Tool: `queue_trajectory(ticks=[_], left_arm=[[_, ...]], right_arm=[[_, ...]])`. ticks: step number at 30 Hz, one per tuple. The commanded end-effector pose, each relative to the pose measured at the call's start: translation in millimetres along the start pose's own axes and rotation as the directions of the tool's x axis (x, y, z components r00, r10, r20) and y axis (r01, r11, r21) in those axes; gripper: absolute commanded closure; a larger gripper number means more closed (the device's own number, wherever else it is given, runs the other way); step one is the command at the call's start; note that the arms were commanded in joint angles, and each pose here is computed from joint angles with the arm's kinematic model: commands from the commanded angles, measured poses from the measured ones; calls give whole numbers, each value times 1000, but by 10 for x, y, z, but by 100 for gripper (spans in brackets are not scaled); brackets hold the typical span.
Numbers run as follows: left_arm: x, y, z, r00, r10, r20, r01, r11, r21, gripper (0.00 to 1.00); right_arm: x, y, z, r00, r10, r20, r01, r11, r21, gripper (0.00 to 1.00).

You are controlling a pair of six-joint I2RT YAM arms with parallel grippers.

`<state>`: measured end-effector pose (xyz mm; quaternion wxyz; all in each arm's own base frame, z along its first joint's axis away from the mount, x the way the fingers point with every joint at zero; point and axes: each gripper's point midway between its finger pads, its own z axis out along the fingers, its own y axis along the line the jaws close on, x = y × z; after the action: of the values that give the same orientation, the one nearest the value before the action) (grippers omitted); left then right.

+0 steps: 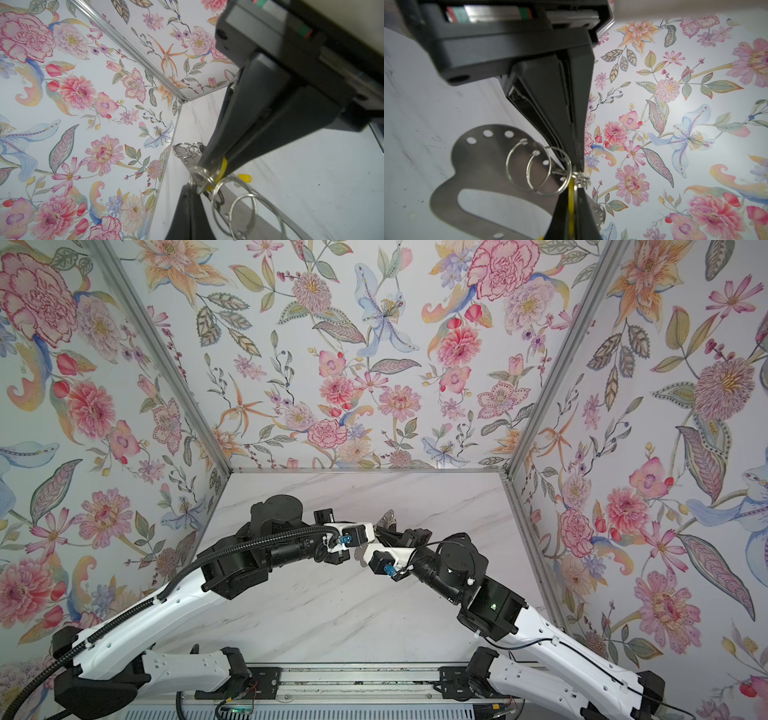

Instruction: Remove the keys from the keyring

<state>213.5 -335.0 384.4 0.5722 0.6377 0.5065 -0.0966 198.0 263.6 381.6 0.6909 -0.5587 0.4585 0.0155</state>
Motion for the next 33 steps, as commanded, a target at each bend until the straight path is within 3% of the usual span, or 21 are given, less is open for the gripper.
queue_trajectory(ticks=[1,14,23,30,33], left_arm=[[203,-372,79,996,1,-85,16,980,197,100],[109,-647,218,992,-83,-99,116,910,398,100],[169,-510,249,986,-107,-127,144,932,333,93],[85,-382,126,987,-134,-86,153,950,273,73],[51,-332,88,987,-143,-75,158,954,255,69]], right_arm=[[-308,53,-15,992,38,117,-26,995,-101,100],[-291,73,135,998,13,68,-2,988,-156,100],[-145,26,71,999,27,20,-25,994,-110,100],[-57,-45,-8,999,51,7,-51,996,-68,100],[-34,-36,-8,998,58,2,-57,996,-67,100]])
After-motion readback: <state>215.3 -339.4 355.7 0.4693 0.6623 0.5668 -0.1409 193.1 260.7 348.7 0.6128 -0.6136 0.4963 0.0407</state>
